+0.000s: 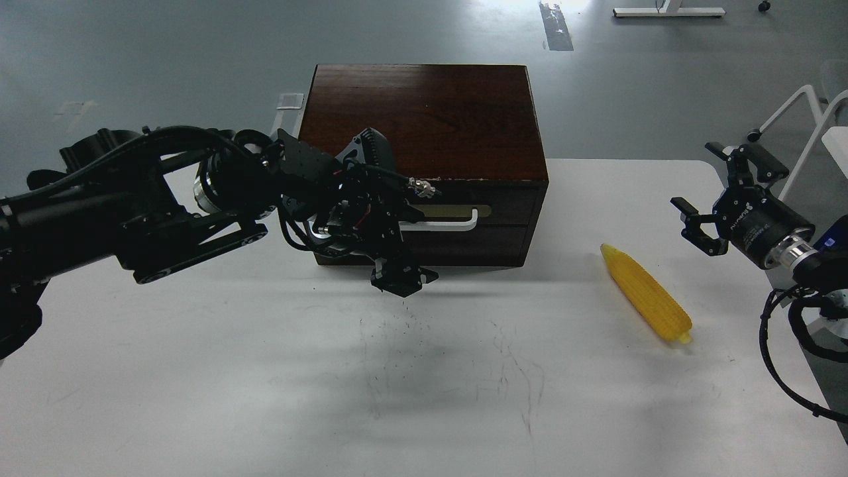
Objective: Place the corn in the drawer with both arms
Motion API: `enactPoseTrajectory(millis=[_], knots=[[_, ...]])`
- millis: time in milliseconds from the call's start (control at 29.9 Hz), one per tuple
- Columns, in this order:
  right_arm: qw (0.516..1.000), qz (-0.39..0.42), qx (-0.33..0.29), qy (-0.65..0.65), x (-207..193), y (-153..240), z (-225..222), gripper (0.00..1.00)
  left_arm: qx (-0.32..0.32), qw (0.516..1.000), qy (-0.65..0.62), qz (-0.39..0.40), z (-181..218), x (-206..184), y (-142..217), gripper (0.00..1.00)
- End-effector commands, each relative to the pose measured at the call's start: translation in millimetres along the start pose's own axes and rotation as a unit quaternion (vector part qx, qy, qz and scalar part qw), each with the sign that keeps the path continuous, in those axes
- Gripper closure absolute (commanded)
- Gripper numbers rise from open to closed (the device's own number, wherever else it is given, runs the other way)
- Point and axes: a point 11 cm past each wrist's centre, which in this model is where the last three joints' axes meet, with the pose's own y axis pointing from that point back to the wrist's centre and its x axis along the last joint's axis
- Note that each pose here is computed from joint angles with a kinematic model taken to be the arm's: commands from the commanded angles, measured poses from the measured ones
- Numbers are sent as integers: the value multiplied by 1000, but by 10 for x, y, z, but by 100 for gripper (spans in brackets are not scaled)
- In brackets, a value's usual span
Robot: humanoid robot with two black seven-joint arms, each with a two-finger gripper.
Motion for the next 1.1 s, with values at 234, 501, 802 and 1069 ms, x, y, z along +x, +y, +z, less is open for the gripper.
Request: enactPoseTrajectory(millis=[234,501,802,1069], knots=[[1000,1,0,1,13,12,-10,0,2,1000,5,-2,-26,-7,-38,1],[1000,3,0,2,26,24,-12,0,-2,1000,4,-9,1,-36,-87,1],[1000,5,-1,1,42,39,-1,0,-12,1000,-5,-12,78,-31,-108,1],[1000,6,-2,1,51,50,8,0,-41,999,-27,-1,304,64,-124,1]])
